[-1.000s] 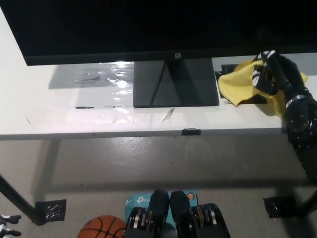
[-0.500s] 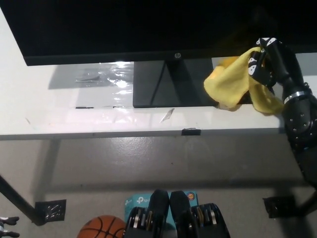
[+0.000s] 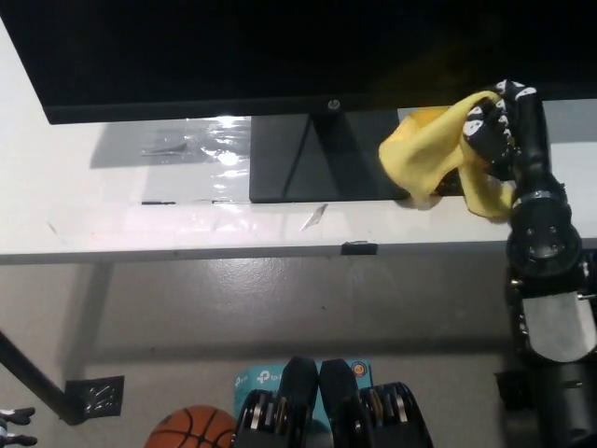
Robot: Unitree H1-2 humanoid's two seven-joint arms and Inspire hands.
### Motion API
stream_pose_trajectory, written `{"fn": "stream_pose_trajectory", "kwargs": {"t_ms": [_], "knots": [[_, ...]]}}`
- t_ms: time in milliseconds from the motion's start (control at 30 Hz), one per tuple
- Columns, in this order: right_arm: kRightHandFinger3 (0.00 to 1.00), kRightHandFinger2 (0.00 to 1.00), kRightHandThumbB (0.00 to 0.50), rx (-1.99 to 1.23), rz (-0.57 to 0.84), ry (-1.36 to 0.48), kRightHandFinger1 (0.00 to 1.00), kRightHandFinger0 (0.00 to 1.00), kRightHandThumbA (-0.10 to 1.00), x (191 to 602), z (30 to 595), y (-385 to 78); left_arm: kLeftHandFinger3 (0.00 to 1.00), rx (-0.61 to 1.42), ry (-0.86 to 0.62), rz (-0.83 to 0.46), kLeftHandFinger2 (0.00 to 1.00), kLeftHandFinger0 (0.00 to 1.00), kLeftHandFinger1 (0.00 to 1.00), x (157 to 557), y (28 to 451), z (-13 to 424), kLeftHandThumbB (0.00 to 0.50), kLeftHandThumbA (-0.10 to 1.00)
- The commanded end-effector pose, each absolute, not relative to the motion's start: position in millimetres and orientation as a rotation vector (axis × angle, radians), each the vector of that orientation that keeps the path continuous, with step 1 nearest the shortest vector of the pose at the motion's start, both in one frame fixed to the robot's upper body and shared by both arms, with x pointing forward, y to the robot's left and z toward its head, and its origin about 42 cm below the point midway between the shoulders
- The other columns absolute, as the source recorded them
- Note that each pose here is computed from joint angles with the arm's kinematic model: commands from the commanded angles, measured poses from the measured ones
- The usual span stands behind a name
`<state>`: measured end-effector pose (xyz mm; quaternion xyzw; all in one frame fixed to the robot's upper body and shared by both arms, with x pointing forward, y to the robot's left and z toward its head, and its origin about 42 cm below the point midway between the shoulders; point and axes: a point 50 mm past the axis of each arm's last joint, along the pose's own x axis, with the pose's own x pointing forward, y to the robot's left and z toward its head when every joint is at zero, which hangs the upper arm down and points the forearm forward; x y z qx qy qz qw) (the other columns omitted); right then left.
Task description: The robot uses its right hand to pick up the cloth kept in the middle of the desk and use it to wipe the monitor in the middle of the desk by swiping its screen twice
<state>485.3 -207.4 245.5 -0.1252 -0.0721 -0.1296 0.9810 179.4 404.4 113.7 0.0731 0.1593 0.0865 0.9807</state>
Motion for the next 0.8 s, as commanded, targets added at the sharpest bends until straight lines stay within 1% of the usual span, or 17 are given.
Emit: {"fn": "stream_pose_trajectory", "kwargs": {"t_ms": [0, 33, 67, 100, 133, 167, 200, 233, 300, 433, 500, 567, 600, 633, 667, 733, 767], "knots": [[0.02, 0.31, 0.155, -0.077, -0.360, -0.242, 0.00, 0.00, -0.10, 495.1, 296.2, -201.7, 0.80, 0.163, 0.301, 0.176, 0.66, 0.45, 0.49, 174.0, 407.1, 122.8, 0.120, 0.43], [0.02, 0.32, 0.164, -0.043, -0.378, -0.262, 0.00, 0.00, -0.10, 496.9, 301.8, -199.1, 0.80, 0.162, 0.301, 0.172, 0.66, 0.45, 0.49, 174.1, 407.2, 122.8, 0.128, 0.44], [0.01, 0.29, 0.196, 0.055, -0.402, -0.289, 0.00, 0.00, -0.10, 501.2, 313.7, -194.8, 0.82, 0.170, 0.303, 0.170, 0.67, 0.45, 0.49, 174.5, 408.0, 123.3, 0.127, 0.45], [0.02, 0.27, 0.195, 0.111, -0.403, -0.300, 0.00, 0.00, -0.10, 502.8, 320.7, -193.4, 0.82, 0.169, 0.302, 0.170, 0.67, 0.43, 0.48, 174.6, 408.1, 123.1, 0.125, 0.45], [0.03, 0.26, 0.211, 0.139, -0.404, -0.325, 0.00, 0.00, -0.10, 503.9, 327.4, -193.2, 0.82, 0.164, 0.304, 0.173, 0.67, 0.43, 0.48, 174.7, 408.0, 123.0, 0.124, 0.45], [0.04, 0.23, 0.254, 0.174, -0.420, -0.325, 0.00, 0.00, -0.10, 504.3, 333.5, -192.4, 0.81, 0.166, 0.303, 0.172, 0.67, 0.42, 0.47, 174.8, 407.9, 123.3, 0.118, 0.44], [0.03, 0.21, 0.263, 0.218, -0.429, -0.326, 0.00, 0.00, -0.10, 505.3, 339.4, -191.3, 0.81, 0.165, 0.297, 0.169, 0.67, 0.42, 0.47, 174.4, 408.4, 122.6, 0.116, 0.44], [0.06, 0.22, 0.242, 0.224, -0.429, -0.324, 0.00, 0.00, -0.10, 505.9, 339.4, -190.5, 0.81, 0.165, 0.298, 0.170, 0.67, 0.42, 0.47, 173.6, 408.7, 122.4, 0.116, 0.44], [0.03, 0.19, 0.209, 0.290, -0.428, -0.340, 0.00, 0.00, -0.10, 505.9, 348.5, -189.8, 0.81, 0.161, 0.297, 0.172, 0.67, 0.42, 0.47, 173.8, 408.6, 122.3, 0.110, 0.43], [0.00, 0.20, 0.199, 0.398, -0.433, -0.394, 0.00, 0.00, -0.10, 507.7, 362.7, -187.3, 0.84, 0.161, 0.299, 0.170, 0.67, 0.45, 0.49, 175.0, 408.1, 122.6, 0.119, 0.46], [0.02, 0.18, 0.160, 0.471, -0.424, -0.427, 0.00, 0.00, -0.10, 505.8, 373.5, -182.7, 0.83, 0.156, 0.300, 0.174, 0.66, 0.46, 0.48, 175.2, 407.8, 122.8, 0.118, 0.45], [0.06, 0.20, 0.177, 0.469, -0.422, -0.447, 0.00, 0.00, -0.10, 504.6, 378.7, -180.8, 0.83, 0.158, 0.300, 0.172, 0.66, 0.46, 0.49, 175.0, 408.2, 122.8, 0.118, 0.46], [0.12, 0.20, 0.203, 0.483, -0.428, -0.486, 0.00, 0.00, -0.10, 500.2, 394.3, -176.9, 0.83, 0.166, 0.297, 0.168, 0.66, 0.45, 0.48, 174.8, 408.3, 123.2, 0.118, 0.47], [0.12, 0.18, 0.217, 0.489, -0.430, -0.503, 0.00, 0.00, -0.10, 499.3, 398.5, -175.9, 0.83, 0.163, 0.299, 0.170, 0.66, 0.45, 0.48, 174.7, 408.2, 123.2, 0.118, 0.47], [0.11, 0.15, 0.218, 0.450, -0.442, -0.556, 0.00, 0.00, -0.10, 498.3, 404.1, -174.8, 0.85, 0.164, 0.302, 0.170, 0.67, 0.45, 0.49, 174.8, 408.6, 122.7, 0.117, 0.47], [0.09, 0.16, 0.218, 0.456, -0.443, -0.566, 0.00, 0.00, -0.10, 498.1, 409.2, -174.1, 0.84, 0.164, 0.302, 0.170, 0.67, 0.45, 0.50, 174.8, 408.6, 122.7, 0.113, 0.47], [0.10, 0.16, 0.185, 0.470, -0.444, -0.581, 0.00, 0.00, -0.10, 498.1, 419.0, -172.8, 0.84, 0.164, 0.301, 0.169, 0.67, 0.45, 0.49, 175.0, 408.6, 122.4, 0.111, 0.47]]}}
